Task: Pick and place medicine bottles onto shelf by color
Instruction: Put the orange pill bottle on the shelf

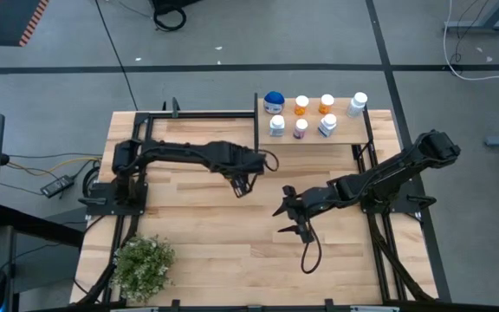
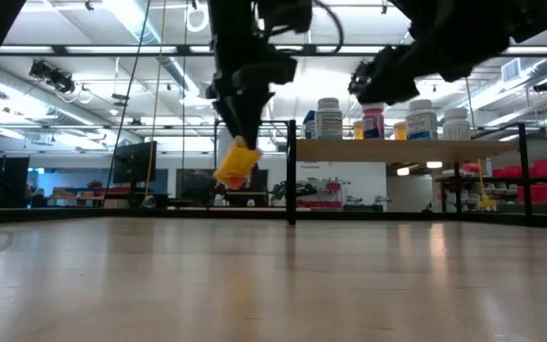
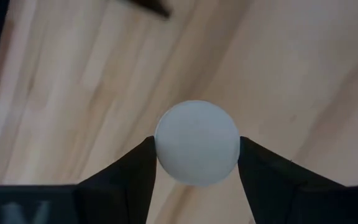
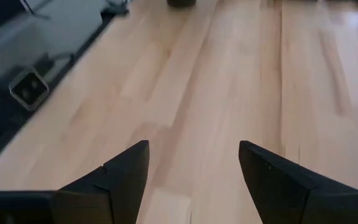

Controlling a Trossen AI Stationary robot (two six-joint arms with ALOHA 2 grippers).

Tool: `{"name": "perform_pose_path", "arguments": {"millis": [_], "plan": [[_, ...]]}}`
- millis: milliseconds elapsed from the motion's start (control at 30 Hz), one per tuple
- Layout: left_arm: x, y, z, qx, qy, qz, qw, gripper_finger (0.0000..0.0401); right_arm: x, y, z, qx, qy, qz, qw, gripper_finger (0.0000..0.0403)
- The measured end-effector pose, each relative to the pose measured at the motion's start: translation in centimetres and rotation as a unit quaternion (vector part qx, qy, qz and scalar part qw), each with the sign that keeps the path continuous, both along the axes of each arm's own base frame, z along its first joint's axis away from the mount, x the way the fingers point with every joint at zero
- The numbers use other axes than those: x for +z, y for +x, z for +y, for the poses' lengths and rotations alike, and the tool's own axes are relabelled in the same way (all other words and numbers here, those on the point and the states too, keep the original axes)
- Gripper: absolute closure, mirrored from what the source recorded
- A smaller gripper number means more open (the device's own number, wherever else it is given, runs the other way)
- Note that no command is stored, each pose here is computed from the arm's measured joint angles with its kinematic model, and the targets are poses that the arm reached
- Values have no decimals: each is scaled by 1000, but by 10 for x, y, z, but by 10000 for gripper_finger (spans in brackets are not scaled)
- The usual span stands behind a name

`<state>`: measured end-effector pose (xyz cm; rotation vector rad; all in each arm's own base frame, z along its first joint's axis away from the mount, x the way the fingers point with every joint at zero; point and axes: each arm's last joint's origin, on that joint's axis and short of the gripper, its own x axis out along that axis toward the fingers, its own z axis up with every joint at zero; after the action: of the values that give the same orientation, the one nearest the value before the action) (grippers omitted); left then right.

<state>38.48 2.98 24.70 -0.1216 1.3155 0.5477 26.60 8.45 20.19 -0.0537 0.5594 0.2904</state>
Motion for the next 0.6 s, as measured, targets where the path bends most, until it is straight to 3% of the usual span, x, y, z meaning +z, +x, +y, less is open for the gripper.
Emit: {"name": "perform_pose_path", "arguments": {"millis": [200, 400, 600], "plan": [[5, 18, -25, -28, 0, -93, 995, 190, -2, -18, -5, -41, 30, 91, 995, 146], [11, 35, -45, -51, -3, -187, 981, 189, 2, -53, -8, -108, 75, 217, 967, 146], [1, 58, -69, -91, -5, -259, 962, 192, 13, -77, -2, -133, 110, 253, 952, 146]]}}
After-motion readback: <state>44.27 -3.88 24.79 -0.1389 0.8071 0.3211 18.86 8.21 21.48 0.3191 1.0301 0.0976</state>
